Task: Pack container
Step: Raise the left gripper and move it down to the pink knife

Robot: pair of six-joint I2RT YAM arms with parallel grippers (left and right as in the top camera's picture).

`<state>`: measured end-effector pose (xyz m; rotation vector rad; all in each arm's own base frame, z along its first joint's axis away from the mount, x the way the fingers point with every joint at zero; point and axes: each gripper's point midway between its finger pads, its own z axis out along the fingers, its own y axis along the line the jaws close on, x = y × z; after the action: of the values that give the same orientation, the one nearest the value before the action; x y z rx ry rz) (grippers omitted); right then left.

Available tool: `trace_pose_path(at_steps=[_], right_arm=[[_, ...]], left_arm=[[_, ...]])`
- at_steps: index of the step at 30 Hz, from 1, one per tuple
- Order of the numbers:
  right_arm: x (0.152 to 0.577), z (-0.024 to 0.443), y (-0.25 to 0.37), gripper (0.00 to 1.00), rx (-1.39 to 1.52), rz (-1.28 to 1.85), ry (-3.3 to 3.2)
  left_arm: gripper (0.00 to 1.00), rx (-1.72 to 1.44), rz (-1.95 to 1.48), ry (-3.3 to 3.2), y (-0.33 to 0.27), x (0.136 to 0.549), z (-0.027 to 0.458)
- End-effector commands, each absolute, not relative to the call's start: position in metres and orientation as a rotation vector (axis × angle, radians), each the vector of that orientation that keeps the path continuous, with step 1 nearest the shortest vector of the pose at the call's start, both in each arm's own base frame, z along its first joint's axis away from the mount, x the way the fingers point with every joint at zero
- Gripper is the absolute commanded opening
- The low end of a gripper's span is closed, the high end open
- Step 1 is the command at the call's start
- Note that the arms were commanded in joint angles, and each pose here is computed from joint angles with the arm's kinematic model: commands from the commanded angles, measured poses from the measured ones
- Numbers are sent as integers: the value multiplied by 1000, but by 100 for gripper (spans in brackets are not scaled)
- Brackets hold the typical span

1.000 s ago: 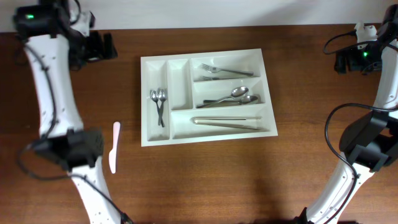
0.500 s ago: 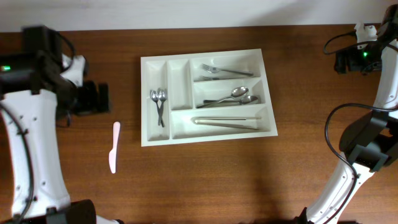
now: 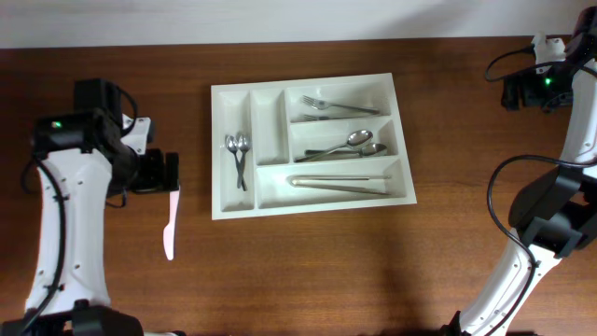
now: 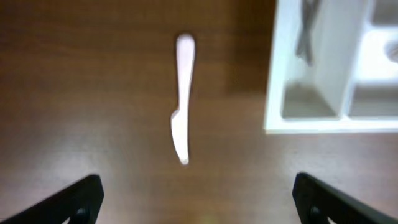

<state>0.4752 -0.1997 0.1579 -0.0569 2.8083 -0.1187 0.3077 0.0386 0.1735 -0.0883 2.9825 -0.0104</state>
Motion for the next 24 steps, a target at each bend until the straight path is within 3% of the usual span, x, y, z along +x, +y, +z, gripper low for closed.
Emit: trace_pose_path(at_steps=[1,17,24], right_arm=[[475,153,-197,99,-65,-97,2816],[475,153,-197,99,-65,-97,2816],[476,153,-197,99,-65,-96,2815]], left_arm=[[99,-49,104,3022,52,300,145],[99,-31,-27,3263,41,293,45],[99,-18,-18,3222,44,309,32]])
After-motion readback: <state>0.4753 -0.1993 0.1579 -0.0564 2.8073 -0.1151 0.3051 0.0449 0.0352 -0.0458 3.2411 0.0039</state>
